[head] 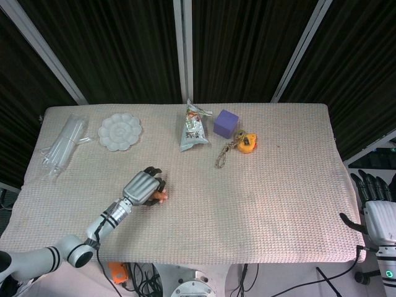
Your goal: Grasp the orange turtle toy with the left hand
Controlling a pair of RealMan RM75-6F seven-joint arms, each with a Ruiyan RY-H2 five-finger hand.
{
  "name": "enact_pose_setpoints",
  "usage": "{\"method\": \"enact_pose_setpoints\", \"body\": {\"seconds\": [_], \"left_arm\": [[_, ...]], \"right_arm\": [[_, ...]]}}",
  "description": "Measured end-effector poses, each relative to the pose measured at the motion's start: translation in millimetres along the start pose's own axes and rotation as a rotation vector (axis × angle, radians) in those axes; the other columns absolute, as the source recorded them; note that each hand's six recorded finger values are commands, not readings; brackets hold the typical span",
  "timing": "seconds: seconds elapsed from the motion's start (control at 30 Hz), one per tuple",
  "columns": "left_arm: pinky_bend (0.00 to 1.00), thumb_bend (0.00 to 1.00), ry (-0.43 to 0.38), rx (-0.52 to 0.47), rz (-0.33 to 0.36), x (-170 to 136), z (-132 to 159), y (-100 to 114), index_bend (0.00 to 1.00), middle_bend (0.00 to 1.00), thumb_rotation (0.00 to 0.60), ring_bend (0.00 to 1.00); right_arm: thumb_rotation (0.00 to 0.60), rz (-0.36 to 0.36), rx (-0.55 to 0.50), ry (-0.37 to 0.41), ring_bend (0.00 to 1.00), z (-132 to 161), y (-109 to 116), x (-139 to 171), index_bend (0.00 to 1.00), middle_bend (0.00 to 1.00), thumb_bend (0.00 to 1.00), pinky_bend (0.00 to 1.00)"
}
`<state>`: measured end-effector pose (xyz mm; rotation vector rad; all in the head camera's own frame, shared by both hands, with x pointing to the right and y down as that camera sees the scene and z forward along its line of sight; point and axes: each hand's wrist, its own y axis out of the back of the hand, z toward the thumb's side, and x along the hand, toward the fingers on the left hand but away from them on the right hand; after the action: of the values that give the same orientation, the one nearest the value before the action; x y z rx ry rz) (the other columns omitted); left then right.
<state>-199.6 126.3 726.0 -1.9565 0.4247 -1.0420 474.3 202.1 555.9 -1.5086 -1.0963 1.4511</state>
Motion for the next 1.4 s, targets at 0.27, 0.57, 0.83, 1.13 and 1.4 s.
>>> {"method": "enact_pose_setpoints", "body": {"seconds": [0.27, 0.57, 0.83, 1.13, 1.4], "left_arm": [[0.26, 0.34, 0.008, -0.005, 0.042, -1.2, -2.0, -1.5, 0.75, 0.73, 0.6, 0.36], [0.22, 0.25, 0.007, -0.012, -0.051, -6.3, -6.9, -10.5, 0.36, 0.35, 0.6, 0.12], [0.22, 0.22, 0.016, -0.019, -0.086, -9.8, -7.7, -7.4, 0.34, 0.34, 0.6, 0.1], [0.25, 0.27, 0.021, -0.019, -0.07, -6.5, -5.6, -8.2, 0.57, 0.54, 0.6, 0.19], [0.3, 0.35, 0.023, -0.004, -0.002, -3.5, -4.2, -4.0, 0.76, 0.73, 0.6, 0.36]], "right_arm": [[0.6, -0.002, 0.002, -0.004, 0.0, -0.8, 1.3, -0.3, 0.0, 0.0, 0.1, 0.0], [0.6, 0.008, 0.0, -0.008, 0.0, -1.5, -0.8, -0.1, 0.0, 0.0, 0.1, 0.0], [0.6, 0.01, 0.003, -0.012, 0.0, -2.5, -0.8, -0.5, 0.0, 0.0, 0.11, 0.0], [0.6, 0.016, 0.004, -0.011, 0.0, -1.7, -2.3, -0.9, 0.0, 0.0, 0.11, 0.0], [0.6, 0.016, 0.003, -0.012, 0.0, -2.6, -2.0, -1.1, 0.0, 0.0, 0.11, 0.0]]}}
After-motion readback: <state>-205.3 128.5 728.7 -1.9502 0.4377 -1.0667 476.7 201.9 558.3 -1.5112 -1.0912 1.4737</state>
